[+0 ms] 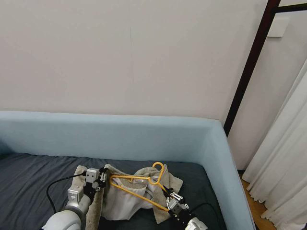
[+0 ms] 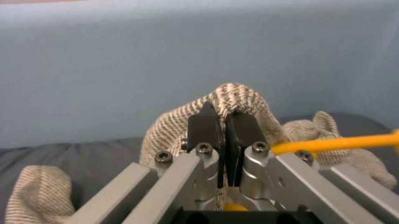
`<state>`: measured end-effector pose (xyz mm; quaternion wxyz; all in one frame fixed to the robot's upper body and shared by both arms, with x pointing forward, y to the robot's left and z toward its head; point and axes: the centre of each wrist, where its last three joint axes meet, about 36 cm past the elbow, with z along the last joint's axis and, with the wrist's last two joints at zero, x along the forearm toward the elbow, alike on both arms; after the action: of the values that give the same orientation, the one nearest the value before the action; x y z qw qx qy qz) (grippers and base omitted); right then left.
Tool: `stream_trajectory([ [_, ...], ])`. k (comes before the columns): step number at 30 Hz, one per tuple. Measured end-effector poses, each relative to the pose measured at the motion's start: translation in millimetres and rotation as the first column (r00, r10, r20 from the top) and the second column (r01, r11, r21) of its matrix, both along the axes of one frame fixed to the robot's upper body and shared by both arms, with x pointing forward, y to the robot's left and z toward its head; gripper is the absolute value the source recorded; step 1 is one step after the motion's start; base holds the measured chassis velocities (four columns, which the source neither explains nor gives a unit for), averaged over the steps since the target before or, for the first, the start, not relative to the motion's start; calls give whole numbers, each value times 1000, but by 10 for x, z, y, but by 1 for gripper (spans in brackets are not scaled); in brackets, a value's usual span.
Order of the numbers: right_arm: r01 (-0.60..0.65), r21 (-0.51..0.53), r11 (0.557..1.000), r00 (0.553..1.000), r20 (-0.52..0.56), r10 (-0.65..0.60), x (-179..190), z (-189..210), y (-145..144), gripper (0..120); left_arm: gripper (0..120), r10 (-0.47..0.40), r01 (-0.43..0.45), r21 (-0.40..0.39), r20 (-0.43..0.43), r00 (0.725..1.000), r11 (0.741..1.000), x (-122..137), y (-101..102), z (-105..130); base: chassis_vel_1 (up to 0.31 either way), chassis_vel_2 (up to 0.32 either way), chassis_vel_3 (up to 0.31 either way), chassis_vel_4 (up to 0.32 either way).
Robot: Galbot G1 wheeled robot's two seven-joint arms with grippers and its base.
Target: Pick up the clothes from the sofa and hang them on the clothes hanger.
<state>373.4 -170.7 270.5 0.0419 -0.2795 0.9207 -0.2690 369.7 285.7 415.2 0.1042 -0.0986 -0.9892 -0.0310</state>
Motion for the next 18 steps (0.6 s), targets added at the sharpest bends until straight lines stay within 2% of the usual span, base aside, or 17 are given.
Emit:
stream_trajectory([
  [4,13,15,1000,1000,2,-13,39,19,93,5,0,-34,34,-6,-13,999,999,21,-140,-16,0,0,0,0],
  [14,-5,12,1000,1000,20,5,128,89,236,5,0,-53,53,-16,-21,998,998,123,-309,-66,0,0,0,0],
  [18,15,5,1000,1000,18,-15,221,73,242,5,0,-75,75,-22,-17,997,997,75,-393,-32,0,0,0,0],
])
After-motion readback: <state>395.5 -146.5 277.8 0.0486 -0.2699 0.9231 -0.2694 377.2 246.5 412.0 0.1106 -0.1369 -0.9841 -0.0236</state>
